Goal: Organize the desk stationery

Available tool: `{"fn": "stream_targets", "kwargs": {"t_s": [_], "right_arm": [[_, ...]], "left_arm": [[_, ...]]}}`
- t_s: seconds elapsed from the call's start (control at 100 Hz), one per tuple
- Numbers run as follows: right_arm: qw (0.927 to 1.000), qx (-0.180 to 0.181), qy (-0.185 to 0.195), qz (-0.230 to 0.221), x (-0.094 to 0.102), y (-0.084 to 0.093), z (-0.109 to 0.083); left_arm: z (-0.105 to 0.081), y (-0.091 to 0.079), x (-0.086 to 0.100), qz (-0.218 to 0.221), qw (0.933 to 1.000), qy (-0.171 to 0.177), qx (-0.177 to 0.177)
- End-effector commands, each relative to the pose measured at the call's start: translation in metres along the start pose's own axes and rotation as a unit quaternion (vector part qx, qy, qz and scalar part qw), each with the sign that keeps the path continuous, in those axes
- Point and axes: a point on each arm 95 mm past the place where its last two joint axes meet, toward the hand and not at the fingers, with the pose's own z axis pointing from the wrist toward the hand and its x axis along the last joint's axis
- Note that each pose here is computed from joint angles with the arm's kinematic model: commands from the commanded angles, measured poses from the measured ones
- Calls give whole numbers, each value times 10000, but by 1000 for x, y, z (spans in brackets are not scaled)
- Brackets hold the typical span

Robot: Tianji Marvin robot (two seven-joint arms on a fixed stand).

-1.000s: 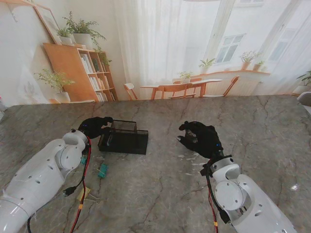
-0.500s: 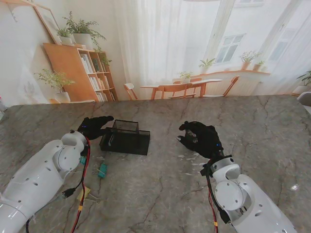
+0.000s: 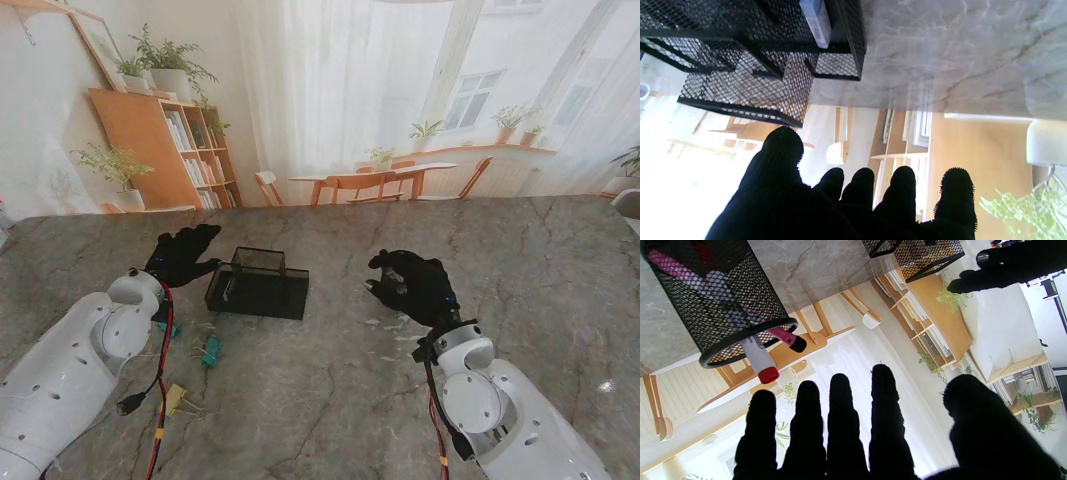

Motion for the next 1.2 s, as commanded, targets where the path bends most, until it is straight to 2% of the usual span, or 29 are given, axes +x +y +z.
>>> {"fn": "stream_targets", "kwargs": {"t_s": [0.0, 0.12, 0.28, 0.46, 0.66, 0.75, 0.87, 0.94, 1.19], "right_arm": [[10000, 61, 3, 10, -1, -2, -1], [10000, 57, 9, 17, -1, -2, -1], [10000, 47, 17, 45, -1, -2, -1], [10000, 30, 25, 92, 0, -2, -1], [9999, 24, 52, 144, 1, -3, 0], [9999, 15, 70, 153, 1, -3, 0], [9998, 11, 79, 155, 1, -4, 0], [9998, 10, 77, 155, 1, -4, -1], [9999, 29, 53, 139, 1, -5, -2]], "left_arm": [[-6, -8, 3, 58, 9999, 106, 124], [-19, -20, 9, 91, 9993, 229, 265], [-43, -32, 24, 294, 9984, 431, 216], [-77, -38, 35, 954, 9941, 513, -52], [-113, -35, 31, 1667, 9835, 574, -398], [-123, -30, 28, 1782, 9816, 398, -561], [-128, -17, 20, 1556, 9850, -43, -749], [-127, -10, 16, 1510, 9847, -284, -824], [-123, 14, 6, 1708, 9731, -1115, -1071]]}}
